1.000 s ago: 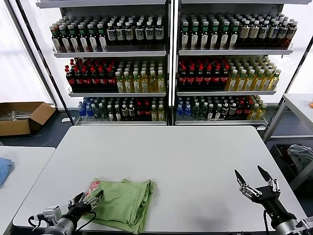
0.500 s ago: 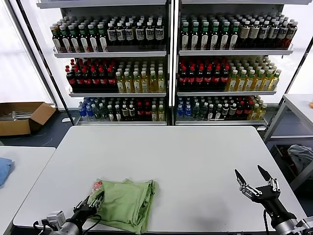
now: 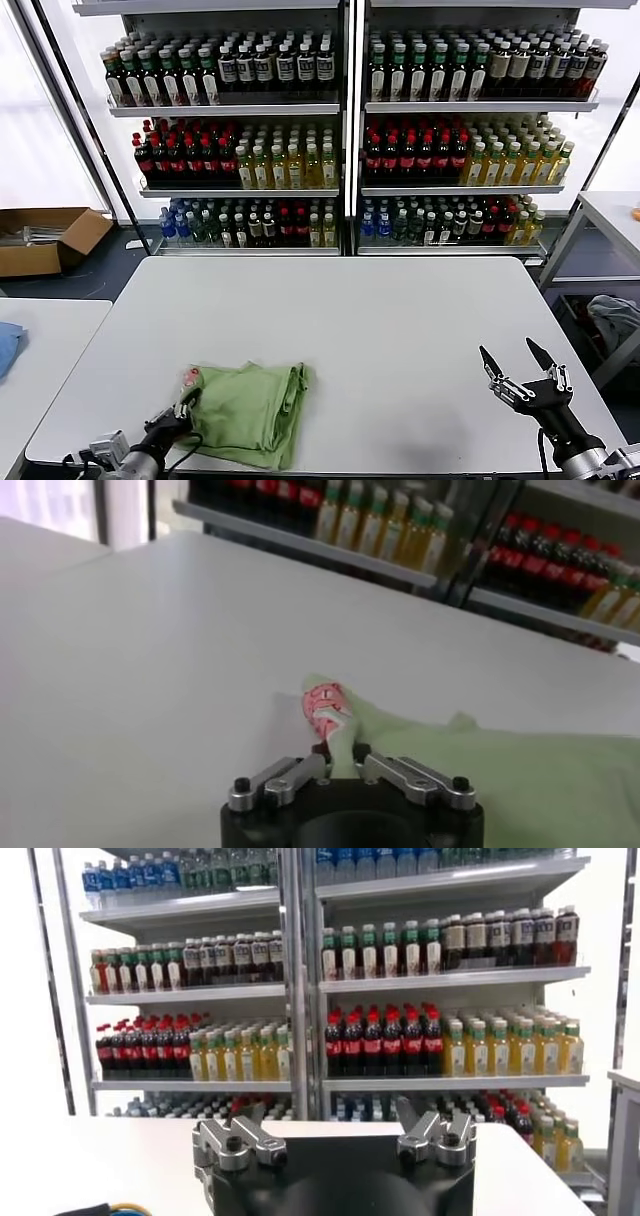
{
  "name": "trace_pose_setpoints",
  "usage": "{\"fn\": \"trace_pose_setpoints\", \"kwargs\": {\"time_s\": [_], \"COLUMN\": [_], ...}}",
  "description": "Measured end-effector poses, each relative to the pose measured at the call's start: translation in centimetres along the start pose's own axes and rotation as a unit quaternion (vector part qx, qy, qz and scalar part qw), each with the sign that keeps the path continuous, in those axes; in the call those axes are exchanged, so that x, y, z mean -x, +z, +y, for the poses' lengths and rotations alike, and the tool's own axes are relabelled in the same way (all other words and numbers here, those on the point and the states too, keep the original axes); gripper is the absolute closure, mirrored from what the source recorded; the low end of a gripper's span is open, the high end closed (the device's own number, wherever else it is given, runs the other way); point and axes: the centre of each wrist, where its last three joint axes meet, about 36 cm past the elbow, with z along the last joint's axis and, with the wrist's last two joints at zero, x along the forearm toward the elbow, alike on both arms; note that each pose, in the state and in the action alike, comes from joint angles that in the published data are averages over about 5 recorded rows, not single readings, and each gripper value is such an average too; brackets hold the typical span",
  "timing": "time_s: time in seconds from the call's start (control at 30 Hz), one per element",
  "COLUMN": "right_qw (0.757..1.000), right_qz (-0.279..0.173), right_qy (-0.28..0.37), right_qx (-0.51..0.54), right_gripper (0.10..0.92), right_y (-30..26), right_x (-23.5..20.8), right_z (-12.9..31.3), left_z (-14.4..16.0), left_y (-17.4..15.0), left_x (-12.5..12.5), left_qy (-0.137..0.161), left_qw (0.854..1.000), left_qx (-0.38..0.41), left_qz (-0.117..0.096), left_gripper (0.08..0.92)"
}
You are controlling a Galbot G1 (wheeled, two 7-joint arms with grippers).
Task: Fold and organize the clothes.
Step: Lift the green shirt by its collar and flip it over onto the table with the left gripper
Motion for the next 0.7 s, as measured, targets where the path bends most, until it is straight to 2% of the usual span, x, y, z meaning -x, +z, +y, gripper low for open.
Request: {"fn": "trace_pose_setpoints", "kwargs": {"time_s": [0.13,0.3,0.53,0.7], "right_qw": [1.000,1.000,1.000,1.000], "right_qz": [-0.002,-0.004,-0.012,-0.016], "right_qy": [0.000,-0.004,-0.009,-0.013], "right_qx": [0.001,0.003,0.009,0.016], "right_gripper": [0.200,0.200,0.200,0.200], "right_y": [0.0,0.1,-0.1,0.1], "right_x": [0.1,0.4,0.7,0.8], "right_z": [-0.1,0.1,0.4,0.7], "left_z": [2.3,7.2,15.3,18.1], "left_y": [-1.9,-5.0,-10.4,-14.3], "left_x": [-0.1,-0.7,-2.4,-3.6], "left_qy": [-0.028,-0.080,-0.163,-0.194], "left_qw": [0.999,0.995,0.982,0.973], "left_qx": [-0.005,0.004,0.040,0.069], "left_qz": [-0.030,-0.065,-0.092,-0.105], "left_gripper": [0.865,0.865,0.865,0.865]}}
